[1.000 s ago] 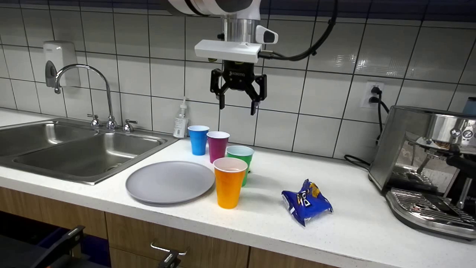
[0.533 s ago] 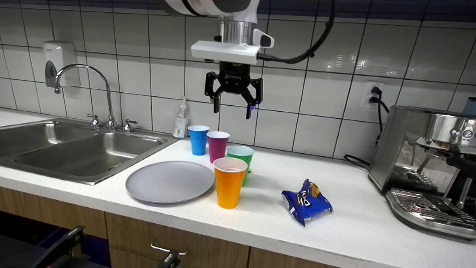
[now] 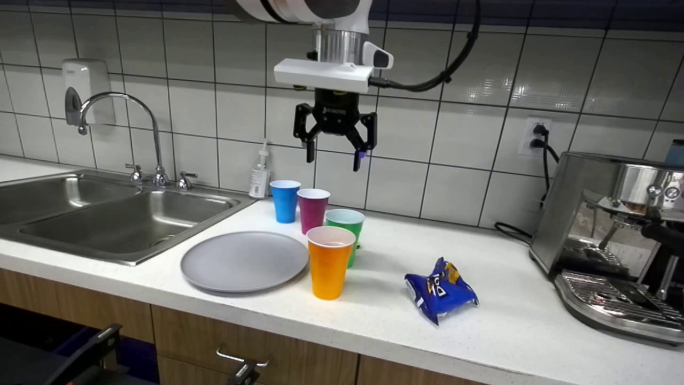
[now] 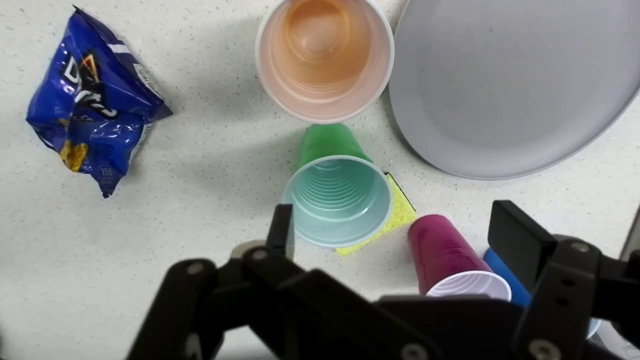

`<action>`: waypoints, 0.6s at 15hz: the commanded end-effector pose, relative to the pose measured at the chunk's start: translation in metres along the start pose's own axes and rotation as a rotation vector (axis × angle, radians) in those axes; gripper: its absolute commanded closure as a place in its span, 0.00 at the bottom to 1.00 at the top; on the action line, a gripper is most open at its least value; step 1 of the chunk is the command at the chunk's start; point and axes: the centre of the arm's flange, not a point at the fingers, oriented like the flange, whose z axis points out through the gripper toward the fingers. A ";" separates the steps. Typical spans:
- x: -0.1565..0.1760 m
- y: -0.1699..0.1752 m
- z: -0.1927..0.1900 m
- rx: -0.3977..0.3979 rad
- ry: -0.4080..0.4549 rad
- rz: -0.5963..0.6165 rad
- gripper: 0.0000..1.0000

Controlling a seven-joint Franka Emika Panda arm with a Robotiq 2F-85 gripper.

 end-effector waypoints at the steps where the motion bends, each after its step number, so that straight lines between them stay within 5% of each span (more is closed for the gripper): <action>1: -0.018 -0.007 -0.005 -0.008 0.015 -0.032 0.00; 9: -0.043 -0.018 0.016 -0.032 -0.002 -0.083 0.00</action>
